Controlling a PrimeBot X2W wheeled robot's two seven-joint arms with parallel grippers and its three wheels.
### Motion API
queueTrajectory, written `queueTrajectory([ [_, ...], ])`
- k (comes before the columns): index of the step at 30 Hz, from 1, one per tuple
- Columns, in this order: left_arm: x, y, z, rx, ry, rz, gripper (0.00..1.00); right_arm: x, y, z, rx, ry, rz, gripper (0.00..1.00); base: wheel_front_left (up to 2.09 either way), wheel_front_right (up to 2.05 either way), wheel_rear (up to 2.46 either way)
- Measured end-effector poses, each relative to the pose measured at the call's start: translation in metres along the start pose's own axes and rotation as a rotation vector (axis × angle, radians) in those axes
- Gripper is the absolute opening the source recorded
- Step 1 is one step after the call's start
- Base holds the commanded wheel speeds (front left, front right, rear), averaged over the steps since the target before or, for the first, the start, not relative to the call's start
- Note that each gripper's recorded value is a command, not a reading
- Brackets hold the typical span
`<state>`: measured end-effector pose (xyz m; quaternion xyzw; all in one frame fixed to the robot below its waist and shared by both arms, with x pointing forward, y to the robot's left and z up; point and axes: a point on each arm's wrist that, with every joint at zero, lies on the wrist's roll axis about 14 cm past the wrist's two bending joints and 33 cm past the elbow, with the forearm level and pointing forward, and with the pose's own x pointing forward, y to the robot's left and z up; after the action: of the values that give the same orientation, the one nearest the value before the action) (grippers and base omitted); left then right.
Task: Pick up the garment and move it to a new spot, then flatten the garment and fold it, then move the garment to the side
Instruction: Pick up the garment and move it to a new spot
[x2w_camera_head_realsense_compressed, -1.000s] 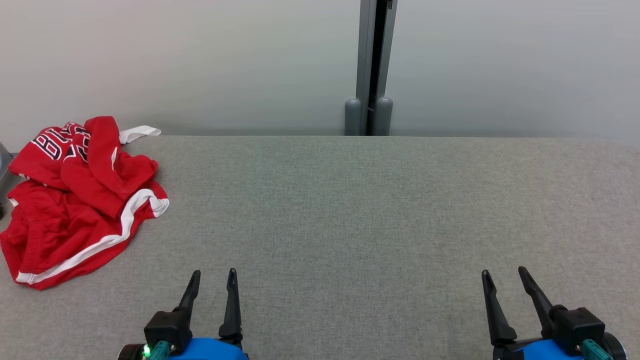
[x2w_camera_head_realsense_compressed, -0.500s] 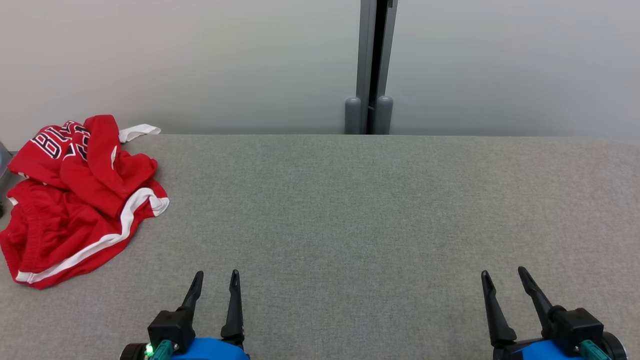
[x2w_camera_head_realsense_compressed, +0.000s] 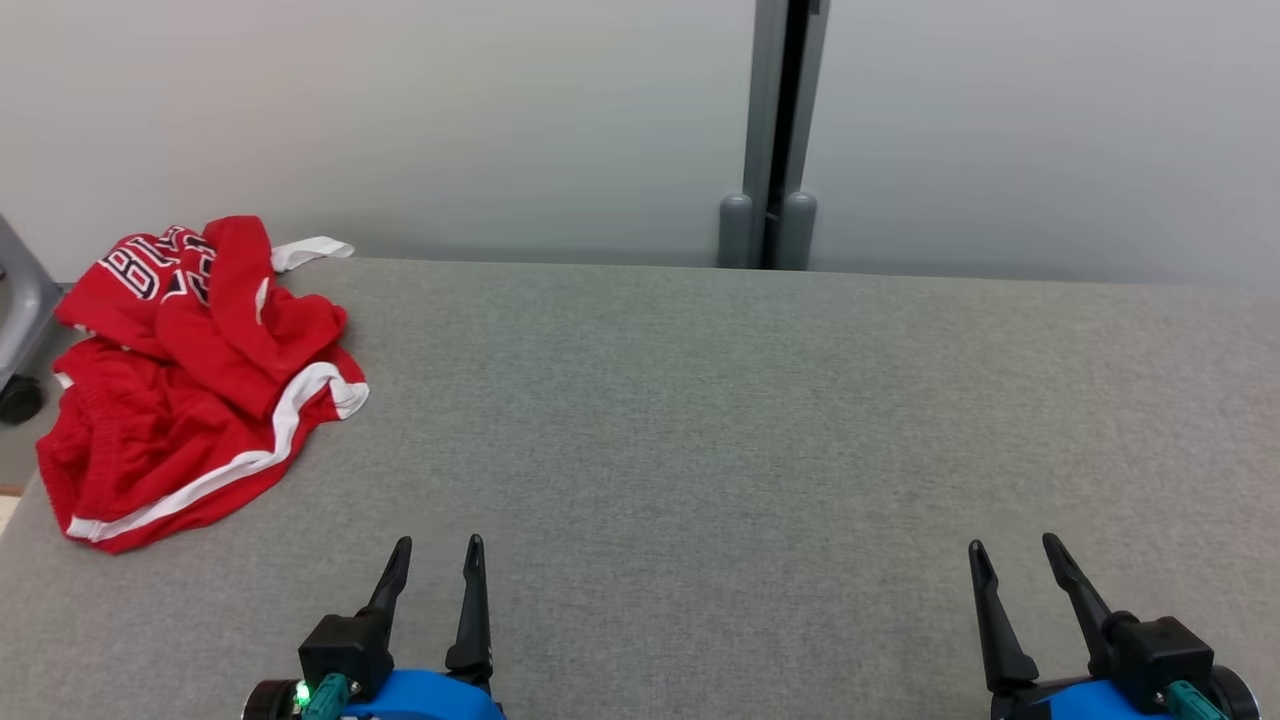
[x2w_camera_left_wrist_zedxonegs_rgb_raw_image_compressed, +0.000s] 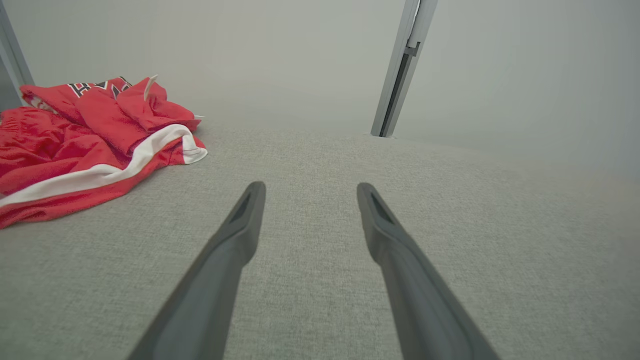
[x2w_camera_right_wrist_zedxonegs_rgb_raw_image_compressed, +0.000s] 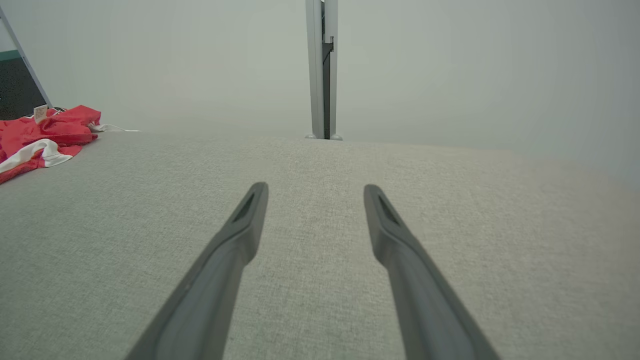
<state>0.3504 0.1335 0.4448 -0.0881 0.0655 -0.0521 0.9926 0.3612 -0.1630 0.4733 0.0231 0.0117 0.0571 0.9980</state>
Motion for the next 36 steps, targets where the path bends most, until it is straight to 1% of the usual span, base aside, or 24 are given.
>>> queueTrajectory([
  [6, -0.014, 0.023, 0.013, -0.004, -0.046, 0.076, 1.0, 0.015, 0.027, 0.004, -0.002, -0.01, 0.087, 1.0, 0.0, 0.0, 0.0],
  [16, -0.066, 0.086, 0.023, -0.022, -0.107, 0.305, 1.0, 0.043, 0.112, 0.007, -0.007, -0.016, 0.337, 1.0, 0.0, 0.0, 0.0],
  [24, -0.101, 0.121, 0.02, -0.034, -0.111, 0.45, 1.0, 0.05, 0.167, -0.002, 0.002, 0.011, 0.497, 1.0, 0.0, 0.0, 0.0],
  [28, -0.107, 0.127, 0.017, -0.042, -0.105, 0.475, 1.0, 0.051, 0.18, -0.005, 0.007, 0.018, 0.534, 1.0, 0.0, 0.0, 0.0],
  [31, -0.111, 0.139, 0.023, -0.106, -0.143, 0.514, 1.0, 0.048, 0.187, -0.007, 0.004, 0.022, 0.556, 1.0, 0.0, 0.0, 0.0],
  [34, -0.108, 0.151, 0.042, -0.069, -0.182, 0.521, 1.0, 0.054, 0.187, 0.0, -0.007, -0.004, 0.555, 1.0, 0.0, 0.0, 0.0],
  [36, -0.101, 0.166, 0.072, -0.013, -0.244, 0.527, 1.0, 0.059, 0.183, 0.0, -0.01, -0.011, 0.544, 1.0, 0.0, 0.0, 0.0],
])
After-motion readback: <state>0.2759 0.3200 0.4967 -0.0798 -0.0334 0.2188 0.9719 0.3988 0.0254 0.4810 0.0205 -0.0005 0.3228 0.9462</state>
